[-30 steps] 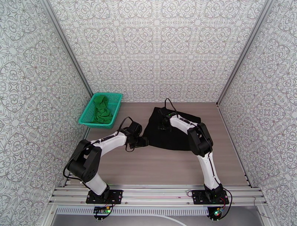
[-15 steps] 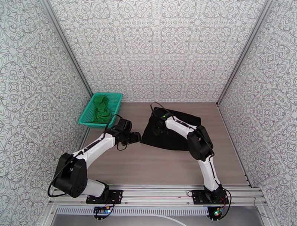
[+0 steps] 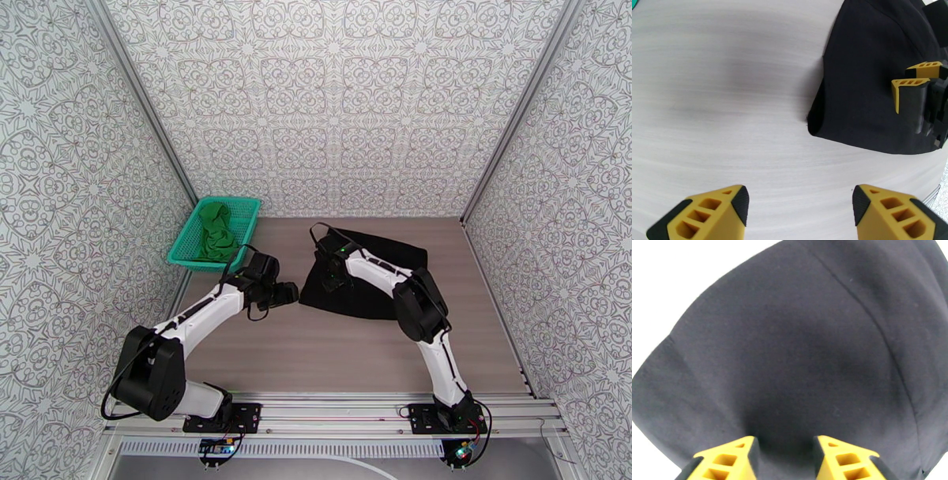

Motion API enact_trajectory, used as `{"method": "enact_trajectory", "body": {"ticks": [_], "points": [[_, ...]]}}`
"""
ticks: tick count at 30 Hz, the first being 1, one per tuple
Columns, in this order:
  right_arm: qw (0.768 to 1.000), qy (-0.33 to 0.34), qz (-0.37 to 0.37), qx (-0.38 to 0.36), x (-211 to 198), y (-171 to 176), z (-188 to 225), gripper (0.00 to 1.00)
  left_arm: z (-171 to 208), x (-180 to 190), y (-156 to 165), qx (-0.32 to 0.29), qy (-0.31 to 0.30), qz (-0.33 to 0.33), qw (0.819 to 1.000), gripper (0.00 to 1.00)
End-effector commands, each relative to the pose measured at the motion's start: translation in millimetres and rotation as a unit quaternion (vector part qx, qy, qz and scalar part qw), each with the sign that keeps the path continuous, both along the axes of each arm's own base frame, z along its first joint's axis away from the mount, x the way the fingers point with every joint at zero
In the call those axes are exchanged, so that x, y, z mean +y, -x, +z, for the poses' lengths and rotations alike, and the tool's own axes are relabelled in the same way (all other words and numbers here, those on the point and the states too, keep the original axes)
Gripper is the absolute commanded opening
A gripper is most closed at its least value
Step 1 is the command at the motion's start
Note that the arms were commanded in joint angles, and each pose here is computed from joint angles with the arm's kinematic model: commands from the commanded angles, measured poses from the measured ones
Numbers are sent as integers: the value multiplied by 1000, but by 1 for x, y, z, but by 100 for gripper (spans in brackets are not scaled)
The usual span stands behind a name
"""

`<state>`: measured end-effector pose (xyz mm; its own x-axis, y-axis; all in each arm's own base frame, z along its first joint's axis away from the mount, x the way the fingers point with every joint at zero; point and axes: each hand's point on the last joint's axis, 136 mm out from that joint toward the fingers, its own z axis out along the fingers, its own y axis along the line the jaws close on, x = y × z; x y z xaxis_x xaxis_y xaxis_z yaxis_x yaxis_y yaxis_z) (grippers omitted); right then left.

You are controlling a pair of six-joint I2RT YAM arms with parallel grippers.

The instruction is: Fold and stack the mixed laundry pile

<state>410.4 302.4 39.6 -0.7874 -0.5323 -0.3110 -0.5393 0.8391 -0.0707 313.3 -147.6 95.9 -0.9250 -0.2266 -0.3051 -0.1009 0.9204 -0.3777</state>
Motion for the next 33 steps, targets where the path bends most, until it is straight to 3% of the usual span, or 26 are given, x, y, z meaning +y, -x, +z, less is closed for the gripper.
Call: {"method": "enact_trajectory", "body": {"ticks": [1, 3, 6, 12, 23, 33], "points": [[1000, 5, 2, 15, 1, 1, -10, 40, 1, 1, 5, 2, 7, -7, 1000, 74], [1000, 7, -1, 16, 0, 1, -13, 36, 1, 1, 5, 2, 8, -7, 1000, 74], [1000, 9, -5, 13, -1, -1, -12, 21, 2, 0, 5, 2, 10, -7, 1000, 74], [1000, 8, -9, 0, -1, -5, -2, 1, 3, -2, 4, 0, 17, -7, 1000, 74], [996, 29, -73, -38, -18, -22, 25, 0, -12, -17, 9, 17, 16, -27, 999, 74], [991, 34, -128, -28, -34, -30, 14, 0, -52, -59, -5, 42, 15, -54, 998, 68]]}}
